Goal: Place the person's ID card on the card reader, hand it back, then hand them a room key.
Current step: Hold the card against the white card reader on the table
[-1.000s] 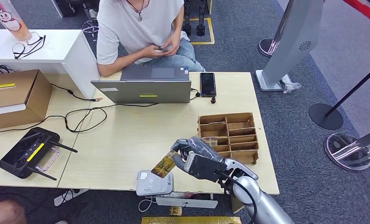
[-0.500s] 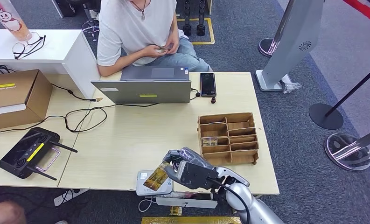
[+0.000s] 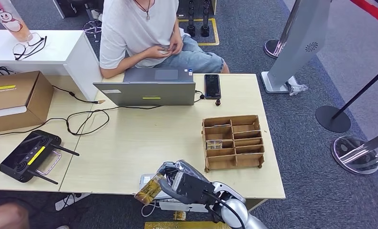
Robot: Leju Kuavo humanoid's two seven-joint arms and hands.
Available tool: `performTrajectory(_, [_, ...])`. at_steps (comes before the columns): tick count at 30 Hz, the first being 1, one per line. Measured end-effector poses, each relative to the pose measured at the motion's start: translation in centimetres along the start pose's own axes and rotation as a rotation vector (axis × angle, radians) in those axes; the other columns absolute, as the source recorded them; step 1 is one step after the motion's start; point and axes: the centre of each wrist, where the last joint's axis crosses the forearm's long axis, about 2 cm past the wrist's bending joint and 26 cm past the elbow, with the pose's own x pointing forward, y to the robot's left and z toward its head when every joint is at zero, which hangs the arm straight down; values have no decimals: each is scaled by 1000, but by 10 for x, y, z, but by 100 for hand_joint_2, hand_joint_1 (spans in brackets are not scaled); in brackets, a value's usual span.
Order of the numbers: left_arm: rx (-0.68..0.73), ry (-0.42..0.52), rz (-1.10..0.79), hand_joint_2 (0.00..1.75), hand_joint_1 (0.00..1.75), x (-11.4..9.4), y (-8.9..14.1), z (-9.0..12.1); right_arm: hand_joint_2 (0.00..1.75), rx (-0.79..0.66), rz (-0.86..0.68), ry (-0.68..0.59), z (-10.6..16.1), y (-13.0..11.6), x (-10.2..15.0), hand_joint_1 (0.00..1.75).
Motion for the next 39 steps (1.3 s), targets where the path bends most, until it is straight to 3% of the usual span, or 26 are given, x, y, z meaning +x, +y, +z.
performTrajectory(5, [5, 0, 19, 0, 0, 4, 0, -1, 175, 2, -11, -7, -1, 5, 0, 175])
performTrajectory(17, [7, 17, 50, 0, 0, 10, -1, -1, 175, -37, 137, 96, -2, 5, -5, 175])
performTrajectory(32, [86, 99, 178, 0, 0, 17, -13, 7, 175, -67, 160, 123, -4, 5, -6, 175])
performTrajectory(39, [97, 95, 197, 0, 0, 23, -17, 9, 175, -72, 178, 132, -4, 4, -5, 175])
